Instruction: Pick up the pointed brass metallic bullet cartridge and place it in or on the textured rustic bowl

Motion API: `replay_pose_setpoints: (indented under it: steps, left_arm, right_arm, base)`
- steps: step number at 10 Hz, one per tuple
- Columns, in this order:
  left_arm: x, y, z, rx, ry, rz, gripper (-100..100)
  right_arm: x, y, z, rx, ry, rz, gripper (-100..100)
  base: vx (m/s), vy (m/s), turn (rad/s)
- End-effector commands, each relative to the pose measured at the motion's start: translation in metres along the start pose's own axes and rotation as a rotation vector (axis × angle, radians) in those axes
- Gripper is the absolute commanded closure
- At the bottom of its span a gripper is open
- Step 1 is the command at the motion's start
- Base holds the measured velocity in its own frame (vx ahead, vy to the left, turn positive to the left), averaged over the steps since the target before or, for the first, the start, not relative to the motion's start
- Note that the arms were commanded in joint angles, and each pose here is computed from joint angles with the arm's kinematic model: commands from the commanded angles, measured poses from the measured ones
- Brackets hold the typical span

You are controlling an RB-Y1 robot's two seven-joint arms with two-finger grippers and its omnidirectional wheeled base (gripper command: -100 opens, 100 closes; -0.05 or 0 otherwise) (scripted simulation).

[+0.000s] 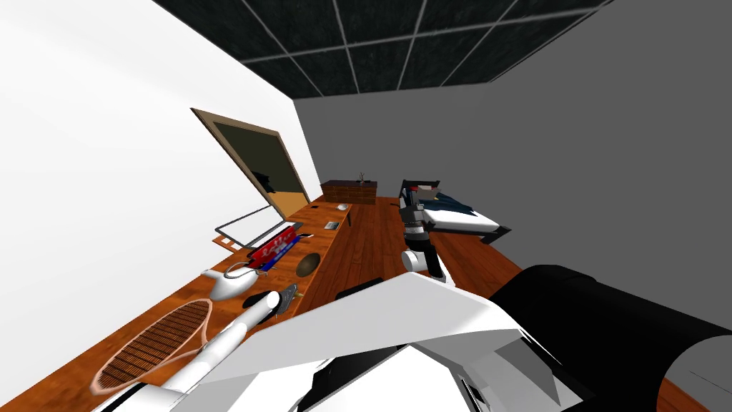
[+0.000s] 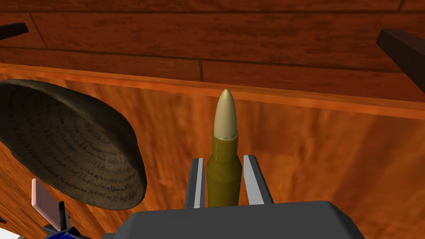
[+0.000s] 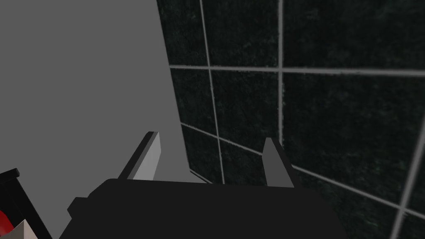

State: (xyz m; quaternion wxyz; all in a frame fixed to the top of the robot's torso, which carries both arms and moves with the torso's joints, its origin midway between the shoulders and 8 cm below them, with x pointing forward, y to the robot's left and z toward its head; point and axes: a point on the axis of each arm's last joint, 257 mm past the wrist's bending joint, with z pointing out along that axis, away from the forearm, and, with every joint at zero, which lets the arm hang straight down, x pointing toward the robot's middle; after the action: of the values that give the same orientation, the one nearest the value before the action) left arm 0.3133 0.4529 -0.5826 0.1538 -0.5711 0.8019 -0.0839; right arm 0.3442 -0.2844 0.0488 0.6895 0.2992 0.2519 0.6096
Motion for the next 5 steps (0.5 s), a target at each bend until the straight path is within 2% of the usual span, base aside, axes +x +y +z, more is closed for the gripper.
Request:
replay_pose_setpoints:
  steps: [1, 5]
  left_arm:
    - [-0.0066, -0.0015, -0.0034, -0.003, 0.005, 0.018, 100]
    - [-0.0148, -0.0046, -0.0088, -0.005, 0.013, 0.037, 100]
  right_arm:
    - [0.0000, 0.0000, 0.0000, 0.000, 0.000, 0.000, 0]
    - [0.0000, 0.0000, 0.0000, 0.000, 0.000, 0.000, 0]
  base:
    - [-0.012, -0.093, 0.047]
    - [-0.003, -0.057, 0.027]
